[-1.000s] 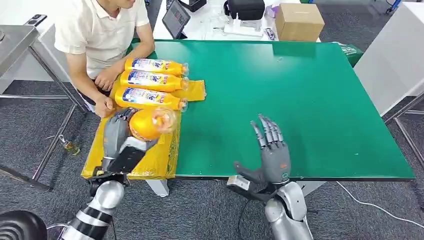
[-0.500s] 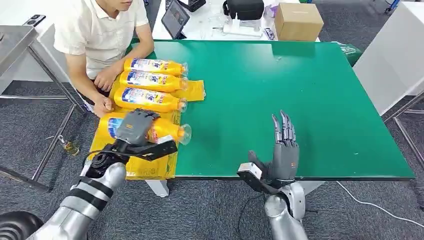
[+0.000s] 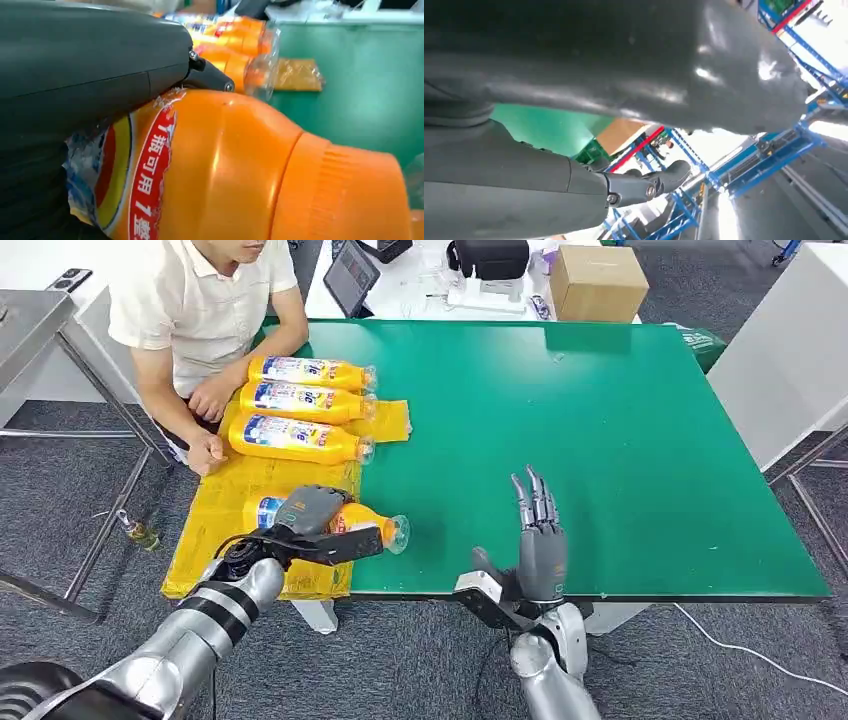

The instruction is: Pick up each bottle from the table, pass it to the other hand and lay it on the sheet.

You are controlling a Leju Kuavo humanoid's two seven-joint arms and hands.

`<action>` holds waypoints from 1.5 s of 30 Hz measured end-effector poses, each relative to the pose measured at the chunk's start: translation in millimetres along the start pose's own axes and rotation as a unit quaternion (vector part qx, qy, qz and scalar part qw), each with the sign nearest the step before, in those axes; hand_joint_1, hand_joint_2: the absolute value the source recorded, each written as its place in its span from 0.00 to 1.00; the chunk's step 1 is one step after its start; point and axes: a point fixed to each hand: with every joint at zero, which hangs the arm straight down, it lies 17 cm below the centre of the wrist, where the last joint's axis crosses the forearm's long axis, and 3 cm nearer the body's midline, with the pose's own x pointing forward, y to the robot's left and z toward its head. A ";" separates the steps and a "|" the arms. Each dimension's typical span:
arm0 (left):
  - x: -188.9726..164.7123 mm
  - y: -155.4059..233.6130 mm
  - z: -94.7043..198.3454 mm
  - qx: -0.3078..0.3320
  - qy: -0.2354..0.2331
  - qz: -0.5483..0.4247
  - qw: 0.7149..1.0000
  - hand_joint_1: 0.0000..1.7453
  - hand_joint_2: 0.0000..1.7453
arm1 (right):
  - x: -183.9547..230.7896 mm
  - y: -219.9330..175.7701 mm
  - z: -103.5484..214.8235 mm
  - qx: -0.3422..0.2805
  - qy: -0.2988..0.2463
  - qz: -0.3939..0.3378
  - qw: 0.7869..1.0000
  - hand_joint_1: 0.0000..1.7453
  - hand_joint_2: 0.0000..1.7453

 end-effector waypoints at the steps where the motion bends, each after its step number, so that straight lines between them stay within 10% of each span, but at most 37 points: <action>1: -1.5 -0.2 -1.5 0.000 0.006 0.009 1.000 0.29 1.00 | 0.3 1.5 1.0 0.002 0.000 -0.001 1.000 0.00 0.00; 5: -11.3 0.3 -5.0 -0.002 0.032 0.045 0.998 0.05 1.00 | -0.8 5.6 4.9 0.010 0.000 -0.001 1.000 0.00 0.00; 21: -39.7 -20.3 2.1 -0.029 0.092 0.070 0.993 0.00 1.00 | -11.0 8.0 13.9 0.022 0.008 0.007 1.000 0.00 0.00; 38: 44.9 37.3 26.7 0.133 -0.063 0.248 0.957 0.00 1.00 | -32.0 3.9 30.4 0.018 0.048 0.001 0.999 0.00 0.00; 45: 71.1 105.0 76.1 0.266 -0.121 0.373 0.880 0.00 1.00 | -52.0 -9.7 42.0 -0.030 0.122 -0.075 0.989 0.00 0.00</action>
